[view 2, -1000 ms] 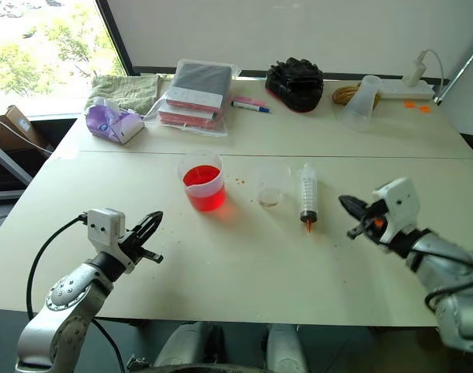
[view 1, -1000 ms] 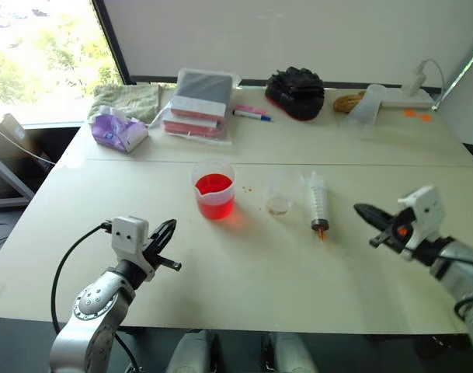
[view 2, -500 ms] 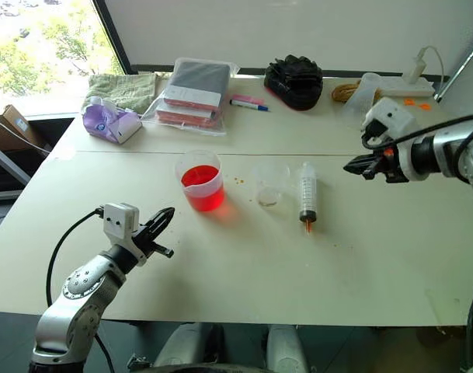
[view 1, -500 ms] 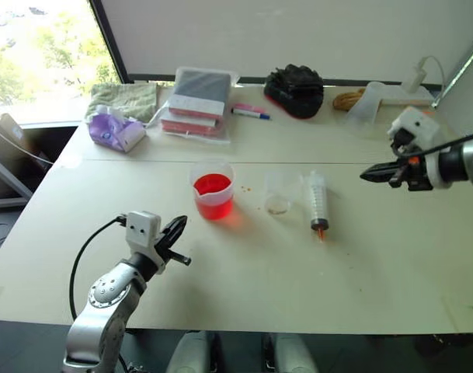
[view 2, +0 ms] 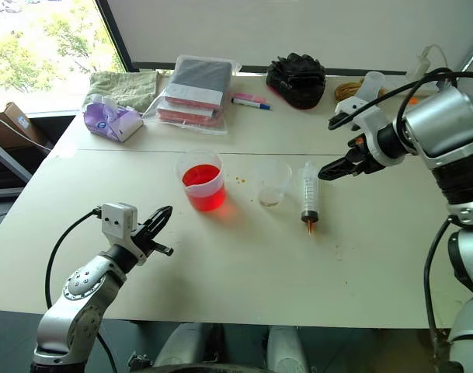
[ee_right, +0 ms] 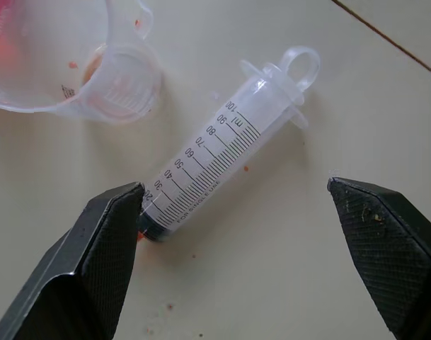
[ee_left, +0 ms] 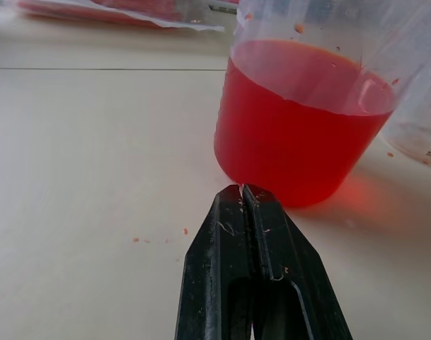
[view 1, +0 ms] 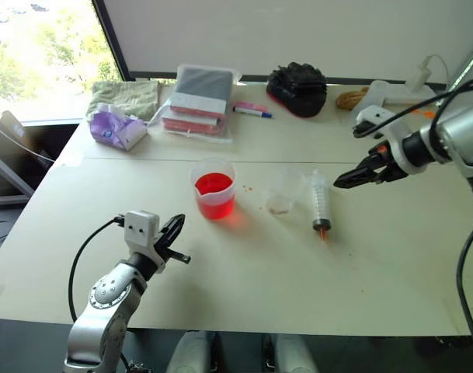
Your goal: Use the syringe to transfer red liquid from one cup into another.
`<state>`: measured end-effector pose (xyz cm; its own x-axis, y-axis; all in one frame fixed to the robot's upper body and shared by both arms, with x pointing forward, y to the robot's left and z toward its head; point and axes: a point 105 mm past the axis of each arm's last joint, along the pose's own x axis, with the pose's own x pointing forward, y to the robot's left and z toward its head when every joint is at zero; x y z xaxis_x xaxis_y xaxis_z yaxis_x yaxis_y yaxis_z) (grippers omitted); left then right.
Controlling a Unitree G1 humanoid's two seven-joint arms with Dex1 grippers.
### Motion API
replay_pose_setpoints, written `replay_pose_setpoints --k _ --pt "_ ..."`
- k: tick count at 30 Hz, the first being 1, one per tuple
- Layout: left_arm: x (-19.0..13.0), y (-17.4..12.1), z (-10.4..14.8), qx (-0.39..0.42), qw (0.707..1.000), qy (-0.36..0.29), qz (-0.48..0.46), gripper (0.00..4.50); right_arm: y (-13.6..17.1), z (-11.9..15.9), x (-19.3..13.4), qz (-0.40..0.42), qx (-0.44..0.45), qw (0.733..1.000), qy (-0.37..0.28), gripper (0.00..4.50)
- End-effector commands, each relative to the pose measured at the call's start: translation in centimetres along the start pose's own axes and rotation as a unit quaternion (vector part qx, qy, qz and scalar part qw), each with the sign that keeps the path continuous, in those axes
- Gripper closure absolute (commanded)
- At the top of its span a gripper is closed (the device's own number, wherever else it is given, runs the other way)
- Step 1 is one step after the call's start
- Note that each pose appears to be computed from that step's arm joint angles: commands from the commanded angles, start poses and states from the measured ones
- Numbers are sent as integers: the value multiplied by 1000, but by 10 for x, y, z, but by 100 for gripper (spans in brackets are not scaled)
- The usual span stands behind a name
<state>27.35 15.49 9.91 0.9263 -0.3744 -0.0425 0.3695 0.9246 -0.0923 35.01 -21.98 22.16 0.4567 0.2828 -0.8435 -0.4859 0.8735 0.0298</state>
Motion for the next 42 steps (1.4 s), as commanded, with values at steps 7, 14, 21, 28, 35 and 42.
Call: replay_pose_setpoints --k 7,14,21,28,35,42 --pt "2 0 16 14 1000 -27 6 450 -2 14 23 -42 163 984 63 5" --pt "2 -1 17 13 999 -29 8 450 16 21 37 -50 182 977 94 5" --pt "-1 1 18 14 999 -31 18 450 25 22 47 -64 189 973 112 5" --pt "-3 3 19 15 999 -33 30 450 24 7 65 -94 192 966 142 5" --pt "-3 3 22 16 999 -36 34 450 21 -4 82 -109 192 964 145 5" --pt "-4 4 23 18 998 -37 37 450 17 -7 92 -124 199 963 131 5"
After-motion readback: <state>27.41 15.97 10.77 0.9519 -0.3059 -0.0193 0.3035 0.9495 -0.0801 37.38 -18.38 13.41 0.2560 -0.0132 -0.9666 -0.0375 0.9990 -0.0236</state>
